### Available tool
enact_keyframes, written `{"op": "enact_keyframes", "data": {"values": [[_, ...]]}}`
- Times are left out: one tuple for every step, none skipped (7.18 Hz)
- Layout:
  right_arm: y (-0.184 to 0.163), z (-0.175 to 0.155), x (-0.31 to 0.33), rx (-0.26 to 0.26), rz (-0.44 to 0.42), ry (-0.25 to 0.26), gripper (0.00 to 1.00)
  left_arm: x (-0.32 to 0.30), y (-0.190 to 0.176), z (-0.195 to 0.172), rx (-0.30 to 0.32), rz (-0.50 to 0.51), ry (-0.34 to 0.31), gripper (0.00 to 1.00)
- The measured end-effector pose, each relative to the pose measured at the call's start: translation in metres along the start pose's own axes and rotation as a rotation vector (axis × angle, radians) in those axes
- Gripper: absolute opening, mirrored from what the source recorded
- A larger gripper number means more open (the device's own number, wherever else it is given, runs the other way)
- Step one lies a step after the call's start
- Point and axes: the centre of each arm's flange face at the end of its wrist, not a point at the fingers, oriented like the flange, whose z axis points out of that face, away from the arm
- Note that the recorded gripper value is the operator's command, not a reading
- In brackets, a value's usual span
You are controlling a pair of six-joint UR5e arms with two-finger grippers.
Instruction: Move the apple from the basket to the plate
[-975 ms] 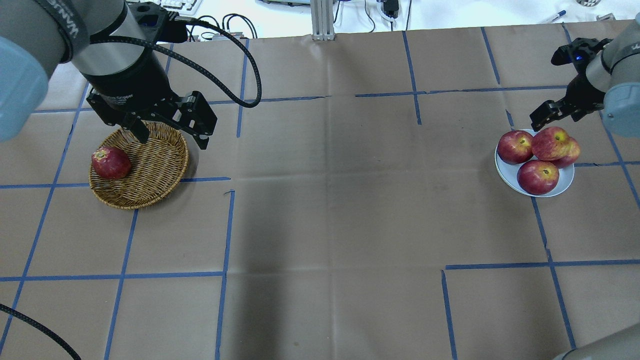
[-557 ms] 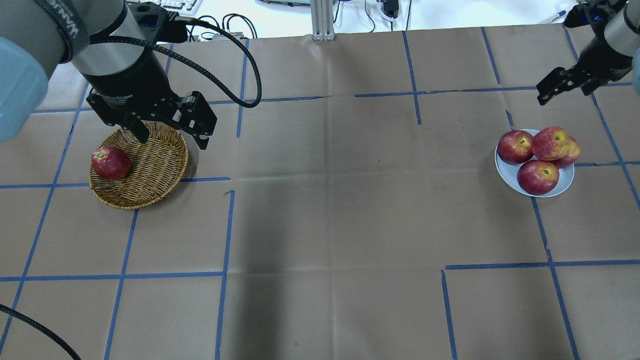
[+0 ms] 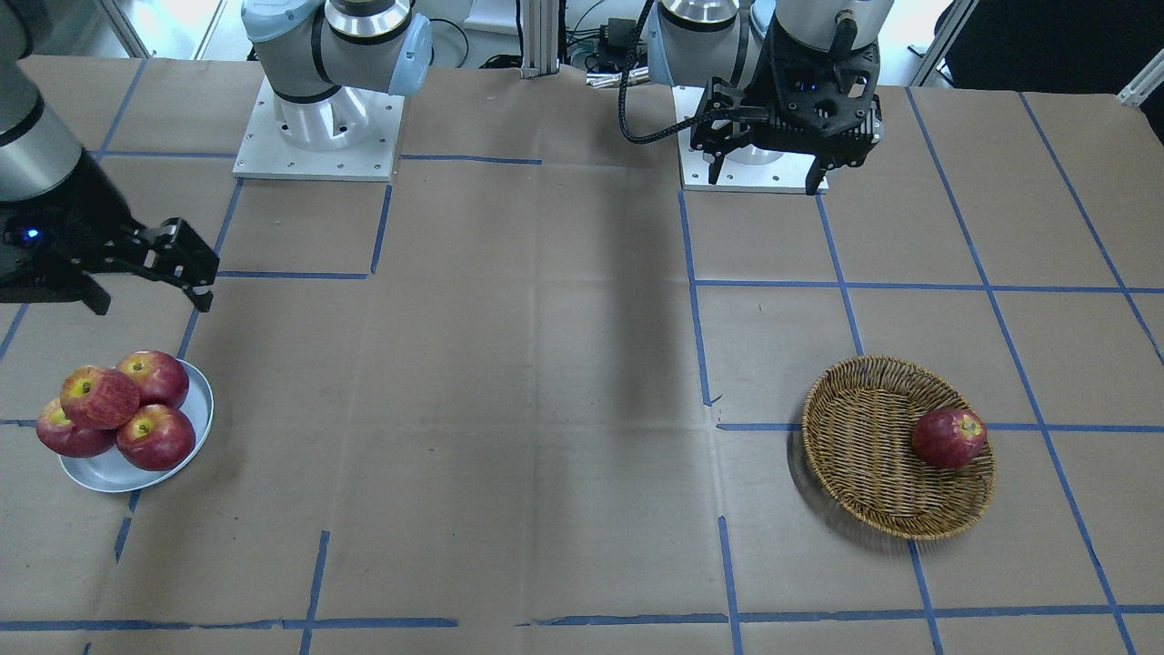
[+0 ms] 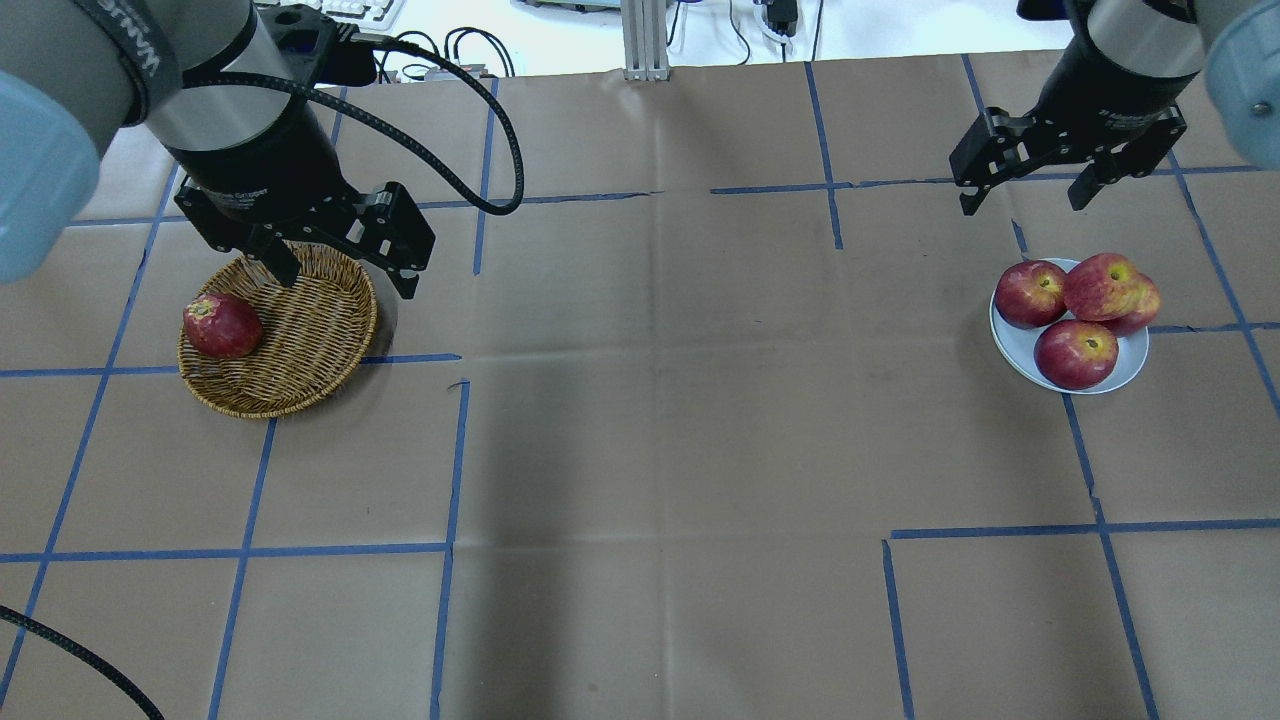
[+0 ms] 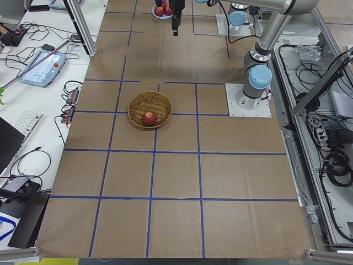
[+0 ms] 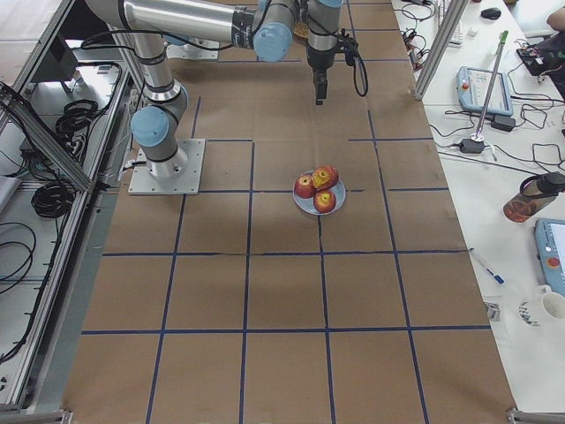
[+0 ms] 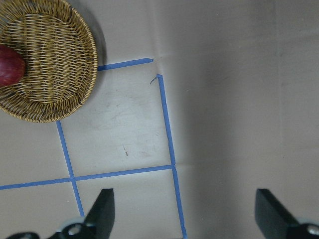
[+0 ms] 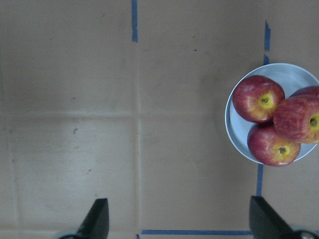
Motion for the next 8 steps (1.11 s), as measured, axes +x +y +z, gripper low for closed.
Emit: {"op": "enact_keyframes", "data": {"values": [[0.009, -0.002, -0.025, -0.011, 0.017, -0.001, 1.0, 0.0, 0.0, 0.0, 0.0, 0.0, -0.001, 0.99], [0.015, -0.002, -0.043, -0.015, 0.029, -0.001, 1.0, 0.0, 0.0, 0.0, 0.0, 0.001, -0.001, 0.99], [0.018, -0.003, -0.051, -0.016, 0.034, 0.0, 1.0, 0.0, 0.0, 0.0, 0.001, 0.0, -0.001, 0.99], [0.019, -0.003, -0.054, -0.015, 0.035, 0.0, 1.0, 0.0, 0.0, 0.0, 0.0, 0.001, -0.001, 0.99], [0.021, -0.004, -0.054, -0.013, 0.035, 0.001, 1.0, 0.0, 0.0, 0.0, 0.0, 0.001, -0.001, 0.99], [0.021, -0.004, -0.055, -0.014, 0.034, 0.0, 1.0, 0.0, 0.0, 0.0, 0.0, 0.001, -0.001, 0.99], [0.021, -0.003, -0.055, -0.016, 0.032, 0.0, 1.0, 0.0, 0.0, 0.0, 0.0, 0.001, -0.001, 0.99], [0.021, -0.003, -0.055, -0.017, 0.031, 0.0, 1.0, 0.0, 0.0, 0.0, 0.0, 0.001, -0.002, 0.99]]}}
